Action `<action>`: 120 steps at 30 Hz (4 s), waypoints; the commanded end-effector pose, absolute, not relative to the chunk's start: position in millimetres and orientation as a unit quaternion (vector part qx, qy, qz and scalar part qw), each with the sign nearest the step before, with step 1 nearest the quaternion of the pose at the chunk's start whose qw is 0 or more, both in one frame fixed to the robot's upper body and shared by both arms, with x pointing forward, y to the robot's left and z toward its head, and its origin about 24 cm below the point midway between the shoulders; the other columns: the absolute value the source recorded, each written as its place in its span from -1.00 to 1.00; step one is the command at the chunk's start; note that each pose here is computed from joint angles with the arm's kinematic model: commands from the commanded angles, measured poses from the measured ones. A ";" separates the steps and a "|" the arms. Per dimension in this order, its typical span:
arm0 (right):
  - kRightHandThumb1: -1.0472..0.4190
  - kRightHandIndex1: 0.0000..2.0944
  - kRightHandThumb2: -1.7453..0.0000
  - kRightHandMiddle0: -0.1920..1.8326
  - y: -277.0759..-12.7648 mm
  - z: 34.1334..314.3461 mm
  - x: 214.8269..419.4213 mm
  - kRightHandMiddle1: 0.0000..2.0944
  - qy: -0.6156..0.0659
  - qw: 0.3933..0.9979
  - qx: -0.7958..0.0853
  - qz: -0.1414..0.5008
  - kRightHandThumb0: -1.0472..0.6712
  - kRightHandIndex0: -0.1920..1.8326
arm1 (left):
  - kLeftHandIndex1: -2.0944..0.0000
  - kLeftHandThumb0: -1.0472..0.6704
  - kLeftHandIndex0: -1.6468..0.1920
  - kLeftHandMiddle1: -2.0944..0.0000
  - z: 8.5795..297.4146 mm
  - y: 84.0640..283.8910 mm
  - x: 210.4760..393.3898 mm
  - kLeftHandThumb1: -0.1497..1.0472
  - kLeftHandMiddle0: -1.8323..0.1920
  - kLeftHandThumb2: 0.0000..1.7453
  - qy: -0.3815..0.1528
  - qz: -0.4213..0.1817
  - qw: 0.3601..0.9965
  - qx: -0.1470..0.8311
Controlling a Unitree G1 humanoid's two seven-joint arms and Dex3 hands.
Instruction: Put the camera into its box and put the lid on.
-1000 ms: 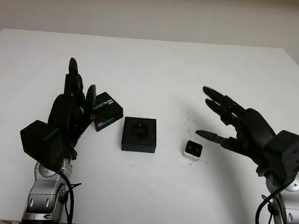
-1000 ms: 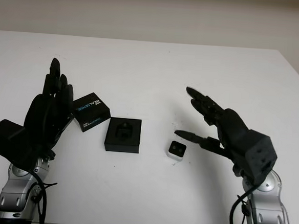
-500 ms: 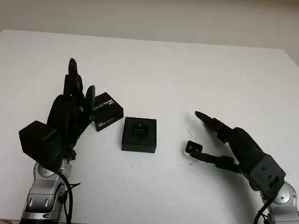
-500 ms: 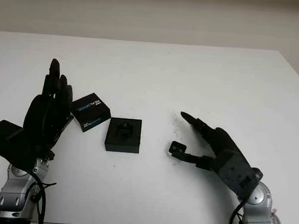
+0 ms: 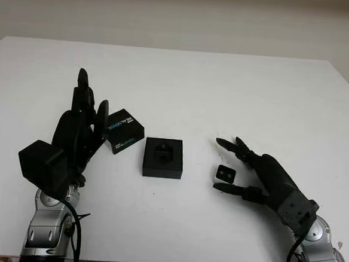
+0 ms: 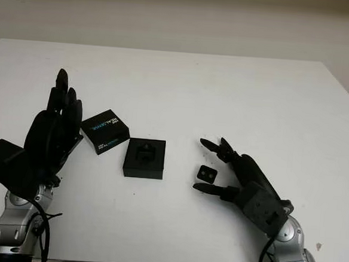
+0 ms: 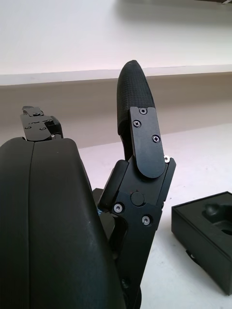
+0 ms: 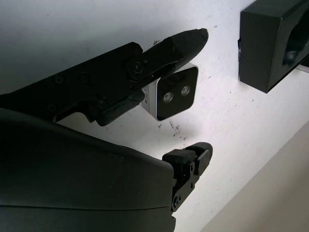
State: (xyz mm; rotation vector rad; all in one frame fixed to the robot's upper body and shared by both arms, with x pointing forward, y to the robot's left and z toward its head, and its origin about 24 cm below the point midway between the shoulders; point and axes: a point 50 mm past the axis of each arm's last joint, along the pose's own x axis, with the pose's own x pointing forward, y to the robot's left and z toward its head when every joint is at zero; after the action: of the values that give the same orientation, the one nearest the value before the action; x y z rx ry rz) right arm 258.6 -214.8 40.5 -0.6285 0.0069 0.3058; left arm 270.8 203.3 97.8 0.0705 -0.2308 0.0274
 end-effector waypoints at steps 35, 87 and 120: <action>-0.74 -0.94 0.94 -0.65 -248.1 25.0 235.4 -0.02 0.038 0.910 -0.399 0.106 -0.40 -0.58 | 1.00 -0.65 1.00 1.00 106.3 205.8 272.4 1.00 1.00 -0.38 -0.130 0.012 0.991 0.040; -0.99 -0.94 0.94 -0.54 -192.0 21.1 274.0 0.43 -0.023 0.948 -0.264 0.177 -0.39 -0.40 | 1.00 -0.62 1.00 1.00 105.0 202.0 273.6 1.00 1.00 -0.37 -0.124 0.008 0.992 0.035; -1.00 -0.97 0.90 -0.69 -187.8 26.1 274.4 0.59 -0.057 0.947 -0.282 0.146 -0.30 -0.49 | 1.00 -0.68 1.00 1.00 105.2 206.9 270.9 1.00 1.00 -0.42 -0.119 0.013 0.992 0.039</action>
State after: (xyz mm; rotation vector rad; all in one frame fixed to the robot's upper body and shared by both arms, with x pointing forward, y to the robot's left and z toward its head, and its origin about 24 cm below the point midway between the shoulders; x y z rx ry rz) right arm 277.4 -186.4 29.5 -0.5884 -0.1359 0.3080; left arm 271.1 205.7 98.7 0.0741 -0.2140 0.0250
